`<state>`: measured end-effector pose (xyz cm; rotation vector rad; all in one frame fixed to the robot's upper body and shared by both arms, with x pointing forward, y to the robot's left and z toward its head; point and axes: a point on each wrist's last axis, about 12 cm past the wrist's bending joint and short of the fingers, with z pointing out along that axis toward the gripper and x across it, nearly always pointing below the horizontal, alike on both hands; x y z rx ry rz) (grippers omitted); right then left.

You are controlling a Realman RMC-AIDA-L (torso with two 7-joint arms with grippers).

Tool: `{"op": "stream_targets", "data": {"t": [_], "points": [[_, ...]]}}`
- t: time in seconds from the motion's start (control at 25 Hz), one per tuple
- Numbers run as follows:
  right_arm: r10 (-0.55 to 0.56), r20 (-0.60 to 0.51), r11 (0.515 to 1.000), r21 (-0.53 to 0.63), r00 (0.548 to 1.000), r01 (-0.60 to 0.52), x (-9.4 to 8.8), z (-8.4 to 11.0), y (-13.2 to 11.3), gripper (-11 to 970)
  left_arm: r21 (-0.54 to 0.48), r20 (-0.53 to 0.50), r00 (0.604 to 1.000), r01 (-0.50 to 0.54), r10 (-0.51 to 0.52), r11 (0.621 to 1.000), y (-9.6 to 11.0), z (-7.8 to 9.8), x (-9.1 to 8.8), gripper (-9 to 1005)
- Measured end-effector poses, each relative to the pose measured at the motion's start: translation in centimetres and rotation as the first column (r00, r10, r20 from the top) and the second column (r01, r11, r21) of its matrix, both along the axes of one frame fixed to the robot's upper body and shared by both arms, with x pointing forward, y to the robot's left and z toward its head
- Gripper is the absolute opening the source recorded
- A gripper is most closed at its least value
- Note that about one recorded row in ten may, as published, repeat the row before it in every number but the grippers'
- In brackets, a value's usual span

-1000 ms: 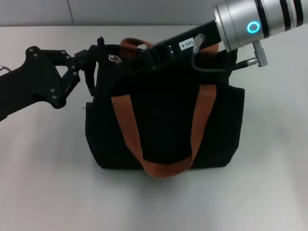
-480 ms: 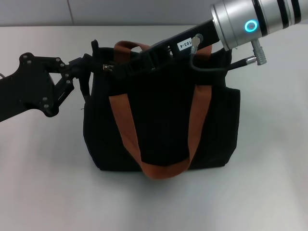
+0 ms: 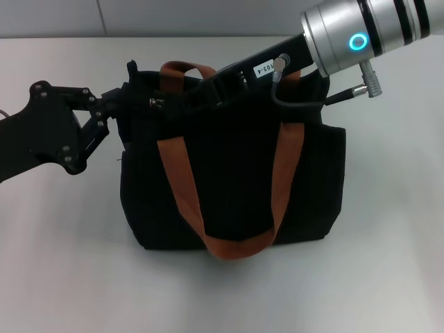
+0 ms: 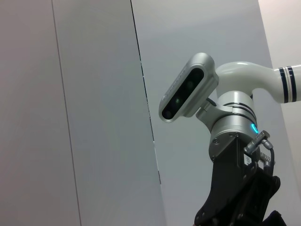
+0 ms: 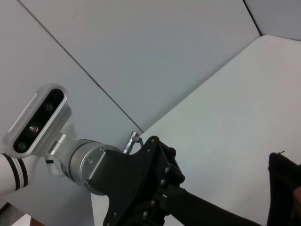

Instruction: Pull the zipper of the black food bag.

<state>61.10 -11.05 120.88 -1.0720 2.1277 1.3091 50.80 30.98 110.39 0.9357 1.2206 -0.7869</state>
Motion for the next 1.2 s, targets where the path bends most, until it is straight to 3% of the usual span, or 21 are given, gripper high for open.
{"op": "stream_targets", "data": {"t": [1.2], "points": [[-0.162,0.005,0.972,-0.172,0.987,0.161,0.2,0.4,-2.9,0,0.006,-0.002,1.000,-0.024,0.024,1.000,0.4,0.0,0.1,59]]}}
